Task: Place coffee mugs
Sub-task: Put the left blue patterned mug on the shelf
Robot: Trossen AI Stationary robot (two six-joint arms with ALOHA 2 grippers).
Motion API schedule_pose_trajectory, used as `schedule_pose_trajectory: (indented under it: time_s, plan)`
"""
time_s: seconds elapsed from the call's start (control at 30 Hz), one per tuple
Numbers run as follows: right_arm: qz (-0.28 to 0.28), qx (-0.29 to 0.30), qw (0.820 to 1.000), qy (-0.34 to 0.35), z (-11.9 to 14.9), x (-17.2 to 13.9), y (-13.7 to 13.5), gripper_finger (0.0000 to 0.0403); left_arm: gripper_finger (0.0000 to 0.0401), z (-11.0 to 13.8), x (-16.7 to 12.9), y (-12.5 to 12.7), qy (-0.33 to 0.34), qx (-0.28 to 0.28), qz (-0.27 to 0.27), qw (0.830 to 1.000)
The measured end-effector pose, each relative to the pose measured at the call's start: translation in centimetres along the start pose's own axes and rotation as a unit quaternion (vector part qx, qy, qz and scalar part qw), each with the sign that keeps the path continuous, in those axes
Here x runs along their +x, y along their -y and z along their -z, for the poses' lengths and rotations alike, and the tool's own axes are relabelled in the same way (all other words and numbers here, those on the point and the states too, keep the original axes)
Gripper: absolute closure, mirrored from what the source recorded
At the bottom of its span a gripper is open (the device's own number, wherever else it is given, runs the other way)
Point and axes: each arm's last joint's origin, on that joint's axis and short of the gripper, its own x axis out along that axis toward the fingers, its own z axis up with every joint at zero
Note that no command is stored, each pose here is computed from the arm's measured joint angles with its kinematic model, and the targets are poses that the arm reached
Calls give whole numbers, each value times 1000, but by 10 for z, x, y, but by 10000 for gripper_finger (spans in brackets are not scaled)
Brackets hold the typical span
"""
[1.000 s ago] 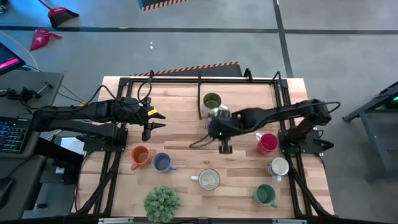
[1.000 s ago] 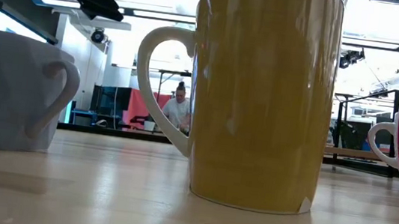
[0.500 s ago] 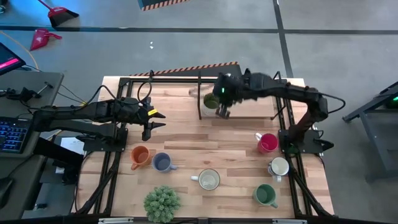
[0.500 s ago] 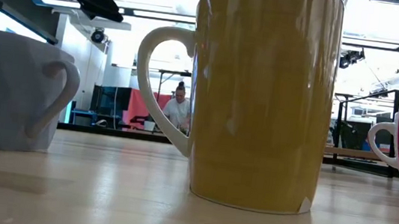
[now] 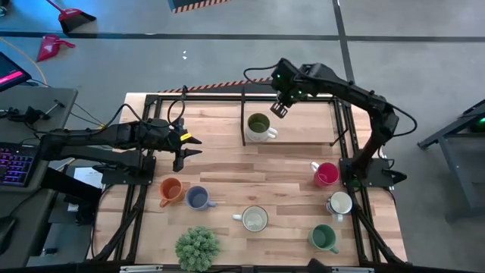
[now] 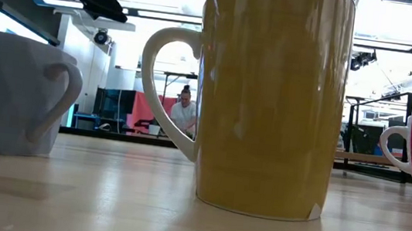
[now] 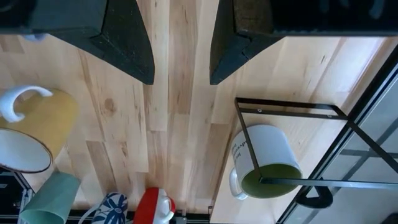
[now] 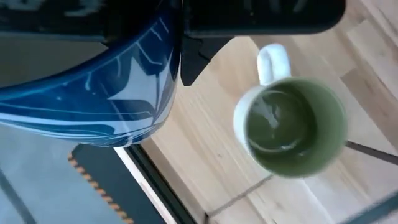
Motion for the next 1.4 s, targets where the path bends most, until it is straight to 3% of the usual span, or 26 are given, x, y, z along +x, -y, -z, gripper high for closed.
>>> schedule_pose_trajectory:
  time_s: [0.2,0.47,0.77,1.07,1.4]
  plan:
    - [-8,23,999,-23,-10,33,11,403,258,0,0,0,2,-4,0,1000]
    - [-31,2,999,12,-29,68,19,403,258,0,0,0,1,-8,0,1000]
    - [-88,-50,995,-6,-32,97,15,403,258,0,0,0,1,-8,1,1000]
    - [-105,-88,990,-12,-31,100,14,403,258,0,0,0,1,-8,1,1000]
    - [-124,-106,984,-68,-20,98,9,403,258,0,0,0,1,-8,1,1000]
